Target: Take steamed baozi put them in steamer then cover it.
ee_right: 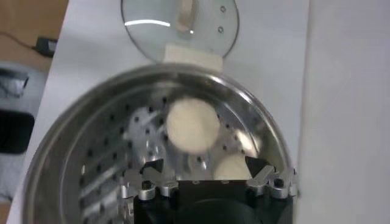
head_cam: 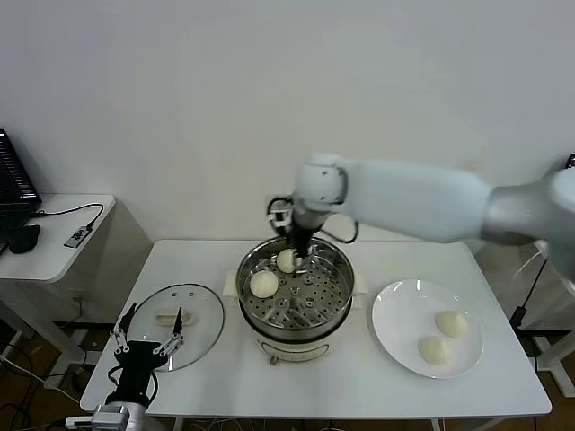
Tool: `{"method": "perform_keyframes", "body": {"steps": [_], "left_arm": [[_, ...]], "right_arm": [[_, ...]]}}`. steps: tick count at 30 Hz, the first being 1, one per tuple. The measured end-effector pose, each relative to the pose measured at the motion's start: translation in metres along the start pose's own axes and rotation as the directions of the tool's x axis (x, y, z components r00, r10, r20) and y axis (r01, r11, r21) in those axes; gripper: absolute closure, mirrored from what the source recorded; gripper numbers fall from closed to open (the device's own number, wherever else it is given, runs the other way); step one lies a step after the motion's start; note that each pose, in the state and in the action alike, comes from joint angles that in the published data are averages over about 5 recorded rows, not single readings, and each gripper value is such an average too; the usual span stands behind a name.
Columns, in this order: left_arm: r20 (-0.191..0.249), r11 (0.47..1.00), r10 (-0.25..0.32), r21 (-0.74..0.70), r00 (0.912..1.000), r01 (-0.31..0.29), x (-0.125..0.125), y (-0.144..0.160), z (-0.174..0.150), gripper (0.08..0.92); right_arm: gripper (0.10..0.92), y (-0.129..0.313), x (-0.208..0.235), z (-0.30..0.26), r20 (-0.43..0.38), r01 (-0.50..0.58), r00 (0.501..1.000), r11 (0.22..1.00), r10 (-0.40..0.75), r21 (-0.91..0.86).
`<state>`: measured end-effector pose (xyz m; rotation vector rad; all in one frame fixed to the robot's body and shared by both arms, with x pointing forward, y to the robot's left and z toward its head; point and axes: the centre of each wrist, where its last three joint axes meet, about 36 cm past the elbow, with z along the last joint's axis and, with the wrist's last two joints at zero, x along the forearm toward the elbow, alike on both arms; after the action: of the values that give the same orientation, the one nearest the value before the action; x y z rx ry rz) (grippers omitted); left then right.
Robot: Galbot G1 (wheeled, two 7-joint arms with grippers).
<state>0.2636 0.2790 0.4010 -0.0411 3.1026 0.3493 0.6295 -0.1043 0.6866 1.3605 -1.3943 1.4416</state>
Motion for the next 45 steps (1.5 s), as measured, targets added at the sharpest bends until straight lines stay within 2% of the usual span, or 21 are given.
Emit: {"method": "perform_keyframes", "body": {"steps": [11, 23, 34, 45], "left_arm": [[-0.007, 1.000, 0.008, -0.009, 0.9999, -0.008, 0.004, -0.002, 0.000, 0.177], [-0.030, 1.000, 0.008, -0.014, 0.9995, -0.008, 0.007, -0.006, 0.005, 0.177], [-0.040, 1.000, 0.003, -0.021, 0.9992, -0.004, 0.009, -0.006, 0.006, 0.177], [-0.047, 1.000, 0.001, -0.022, 0.9989, -0.002, 0.012, -0.008, 0.008, 0.177]], "right_arm": [[0.200, 0.060, 0.028, 0.119, -0.040, 0.020, 0.999, 1.000, -0.021, -0.019], [0.200, 0.136, -0.015, 0.225, -0.031, 0.034, 0.999, 0.995, -0.037, -0.099], [0.200, 0.191, -0.068, 0.271, -0.075, 0.040, 0.996, 0.991, -0.050, -0.127], [0.200, 0.214, -0.107, 0.287, -0.099, 0.046, 0.993, 0.989, -0.060, -0.139]]}}
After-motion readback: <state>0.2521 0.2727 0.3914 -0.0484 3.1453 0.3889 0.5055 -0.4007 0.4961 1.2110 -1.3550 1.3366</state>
